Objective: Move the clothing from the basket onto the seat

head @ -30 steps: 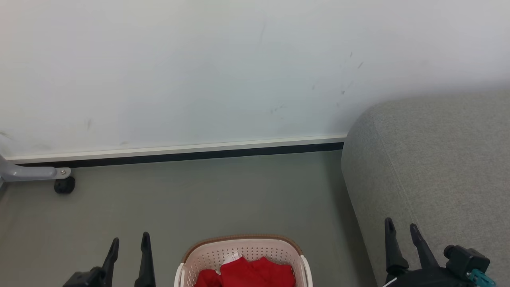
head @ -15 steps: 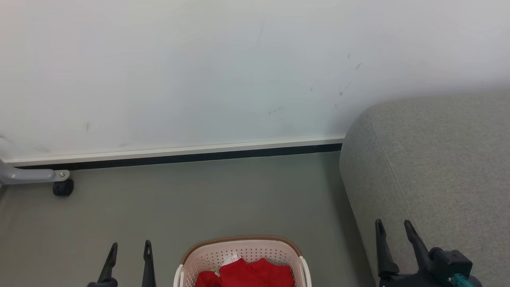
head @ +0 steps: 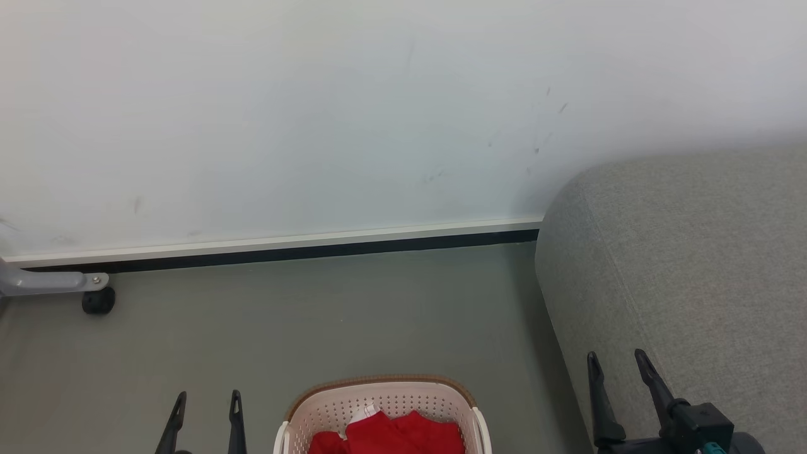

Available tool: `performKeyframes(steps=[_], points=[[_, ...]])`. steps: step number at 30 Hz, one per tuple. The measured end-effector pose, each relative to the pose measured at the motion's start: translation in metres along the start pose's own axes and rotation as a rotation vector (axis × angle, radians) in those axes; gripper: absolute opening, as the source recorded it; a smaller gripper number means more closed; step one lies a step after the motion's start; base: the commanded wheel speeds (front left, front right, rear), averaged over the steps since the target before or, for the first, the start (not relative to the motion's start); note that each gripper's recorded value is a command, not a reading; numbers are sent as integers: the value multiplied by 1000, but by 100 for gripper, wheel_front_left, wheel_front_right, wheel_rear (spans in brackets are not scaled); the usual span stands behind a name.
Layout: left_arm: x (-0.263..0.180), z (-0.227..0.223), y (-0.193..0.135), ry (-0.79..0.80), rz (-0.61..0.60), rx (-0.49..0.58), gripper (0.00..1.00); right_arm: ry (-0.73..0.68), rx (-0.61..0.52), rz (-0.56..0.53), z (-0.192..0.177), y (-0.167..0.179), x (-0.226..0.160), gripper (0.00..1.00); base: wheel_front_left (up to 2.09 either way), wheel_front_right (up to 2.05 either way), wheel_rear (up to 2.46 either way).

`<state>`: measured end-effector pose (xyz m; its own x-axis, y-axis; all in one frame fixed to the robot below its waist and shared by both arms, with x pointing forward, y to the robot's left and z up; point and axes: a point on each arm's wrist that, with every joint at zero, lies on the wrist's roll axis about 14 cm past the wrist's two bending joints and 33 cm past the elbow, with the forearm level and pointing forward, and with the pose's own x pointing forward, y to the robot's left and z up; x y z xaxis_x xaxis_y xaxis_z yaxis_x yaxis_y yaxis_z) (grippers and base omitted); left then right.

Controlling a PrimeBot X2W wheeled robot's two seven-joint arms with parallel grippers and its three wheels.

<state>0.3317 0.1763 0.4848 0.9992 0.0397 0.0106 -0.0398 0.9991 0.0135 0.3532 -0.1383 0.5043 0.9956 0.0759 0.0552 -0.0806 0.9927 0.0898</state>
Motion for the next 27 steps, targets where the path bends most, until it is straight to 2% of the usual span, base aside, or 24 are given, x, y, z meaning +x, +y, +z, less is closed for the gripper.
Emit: performKeyframes(steps=[27], points=[[-6, -9, 0, 27, -3, -10, 100, 7, 1, -11, -3, -3, -6, 100, 0, 0, 0]])
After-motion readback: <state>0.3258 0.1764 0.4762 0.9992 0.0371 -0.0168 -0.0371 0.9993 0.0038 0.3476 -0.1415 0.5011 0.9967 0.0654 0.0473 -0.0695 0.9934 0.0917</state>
